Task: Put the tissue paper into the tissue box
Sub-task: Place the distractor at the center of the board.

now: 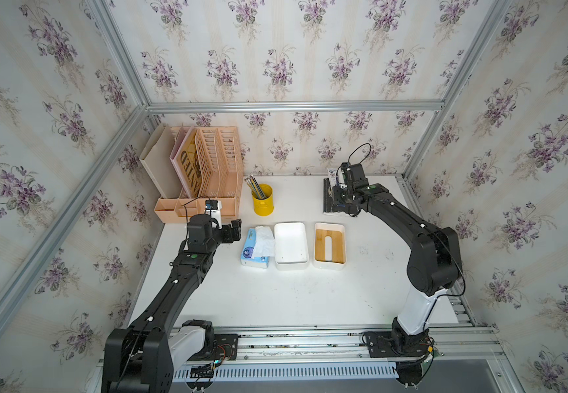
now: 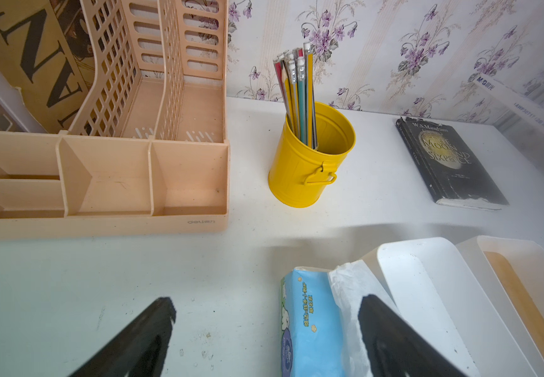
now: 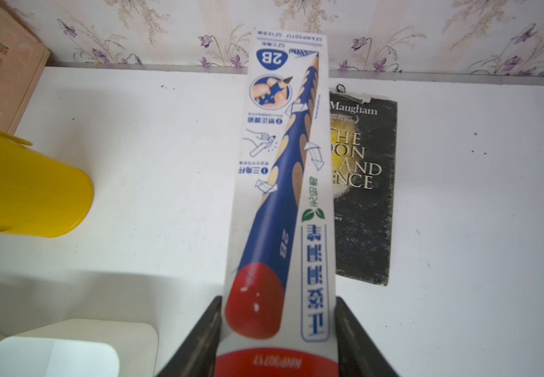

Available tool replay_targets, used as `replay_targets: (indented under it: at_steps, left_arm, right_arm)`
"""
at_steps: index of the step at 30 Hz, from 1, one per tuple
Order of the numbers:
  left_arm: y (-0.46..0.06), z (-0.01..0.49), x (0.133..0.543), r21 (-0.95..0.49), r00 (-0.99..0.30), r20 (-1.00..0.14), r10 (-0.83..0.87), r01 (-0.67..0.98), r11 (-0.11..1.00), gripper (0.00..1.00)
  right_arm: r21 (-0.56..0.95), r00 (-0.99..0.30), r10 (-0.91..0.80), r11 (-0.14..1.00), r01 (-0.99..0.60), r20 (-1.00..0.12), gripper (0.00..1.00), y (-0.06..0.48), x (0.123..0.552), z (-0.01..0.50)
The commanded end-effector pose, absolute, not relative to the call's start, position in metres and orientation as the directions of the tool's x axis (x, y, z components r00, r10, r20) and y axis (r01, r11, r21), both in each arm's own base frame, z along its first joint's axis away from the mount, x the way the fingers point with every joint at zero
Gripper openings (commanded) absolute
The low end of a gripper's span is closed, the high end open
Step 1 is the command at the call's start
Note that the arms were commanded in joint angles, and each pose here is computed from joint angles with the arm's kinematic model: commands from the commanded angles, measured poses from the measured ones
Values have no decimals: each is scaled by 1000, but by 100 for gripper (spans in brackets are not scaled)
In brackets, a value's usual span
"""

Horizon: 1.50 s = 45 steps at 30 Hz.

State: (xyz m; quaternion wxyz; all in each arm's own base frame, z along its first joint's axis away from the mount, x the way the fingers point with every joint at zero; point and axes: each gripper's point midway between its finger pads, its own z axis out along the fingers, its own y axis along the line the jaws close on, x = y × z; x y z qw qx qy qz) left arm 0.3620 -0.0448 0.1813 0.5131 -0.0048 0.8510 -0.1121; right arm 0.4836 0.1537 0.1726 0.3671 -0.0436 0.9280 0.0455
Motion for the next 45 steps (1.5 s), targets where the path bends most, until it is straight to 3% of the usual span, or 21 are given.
replay_targets:
  at_steps: [1,19,45]
  left_arm:
    - [-48,188,365,-206,-460,-879,-128,122,971,93]
    - [-53,184,367,-224,-475,-870,-131,143,964,92]
    - [-67,172,373,-255,-526,-841,-126,181,950,92]
  right_arm:
    - [83,-701,-7,992,-94,-714,48,146,493,179]
    - [-4,-745,2,1000,6,-667,48,102,534,118]
    - [24,-755,33,999,22,-655,47,86,561,80]
